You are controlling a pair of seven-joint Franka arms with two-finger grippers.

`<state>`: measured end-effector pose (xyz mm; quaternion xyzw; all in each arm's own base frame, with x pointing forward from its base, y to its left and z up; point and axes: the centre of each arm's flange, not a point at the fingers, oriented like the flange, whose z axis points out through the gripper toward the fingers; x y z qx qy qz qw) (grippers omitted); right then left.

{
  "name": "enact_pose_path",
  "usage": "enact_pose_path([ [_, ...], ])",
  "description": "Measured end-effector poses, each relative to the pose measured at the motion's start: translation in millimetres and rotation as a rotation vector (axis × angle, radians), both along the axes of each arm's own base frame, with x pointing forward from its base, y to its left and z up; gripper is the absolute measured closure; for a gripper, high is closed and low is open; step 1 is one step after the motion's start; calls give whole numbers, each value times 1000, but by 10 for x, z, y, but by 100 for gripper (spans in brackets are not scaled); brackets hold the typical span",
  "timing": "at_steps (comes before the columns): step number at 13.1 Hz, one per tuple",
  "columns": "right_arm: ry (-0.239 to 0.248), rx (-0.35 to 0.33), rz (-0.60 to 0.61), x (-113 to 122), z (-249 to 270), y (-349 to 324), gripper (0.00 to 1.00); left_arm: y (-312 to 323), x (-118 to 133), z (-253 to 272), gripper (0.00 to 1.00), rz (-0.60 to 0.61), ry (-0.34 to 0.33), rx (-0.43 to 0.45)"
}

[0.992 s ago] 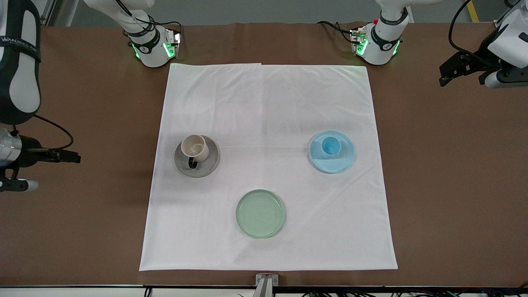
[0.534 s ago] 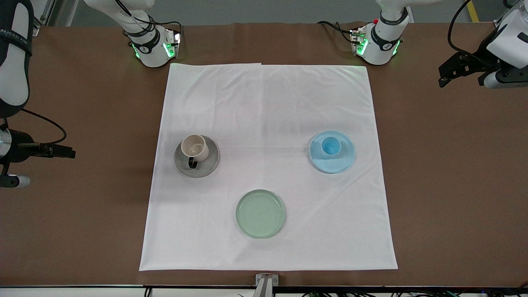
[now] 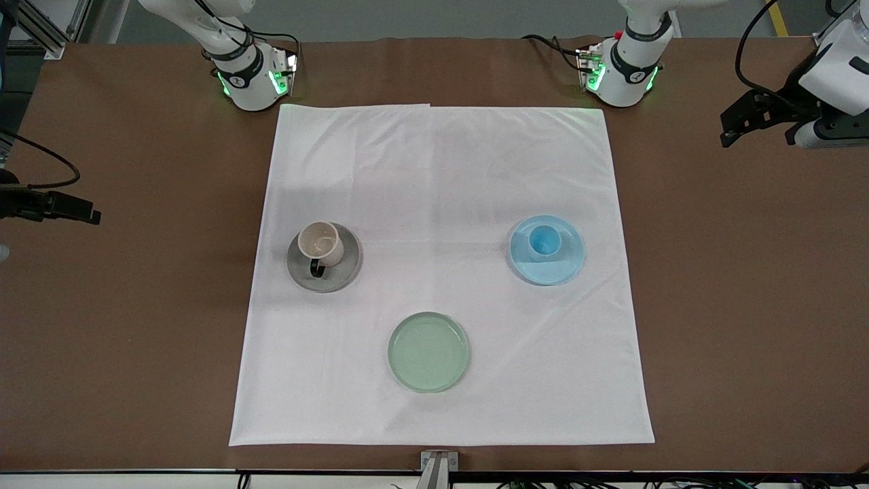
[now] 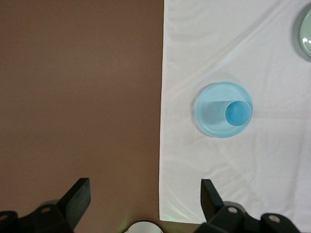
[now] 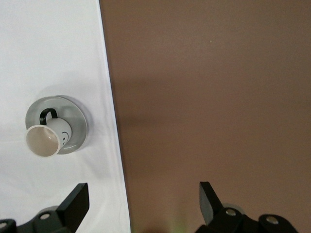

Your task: Place blue cup in blue plate and white mug in gray plate

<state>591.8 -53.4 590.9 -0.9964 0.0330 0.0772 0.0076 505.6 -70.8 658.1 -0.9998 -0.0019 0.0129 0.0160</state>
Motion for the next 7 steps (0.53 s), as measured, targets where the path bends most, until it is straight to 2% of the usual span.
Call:
enact_pose_path([
  [4, -38, 5, 25, -391, 336, 133, 0, -4, 3, -3, 0, -1, -2, 0],
  [7, -64, 3, 46, -519, 502, 239, 0, -102, -10, -3, 0, -20, -3, 1],
])
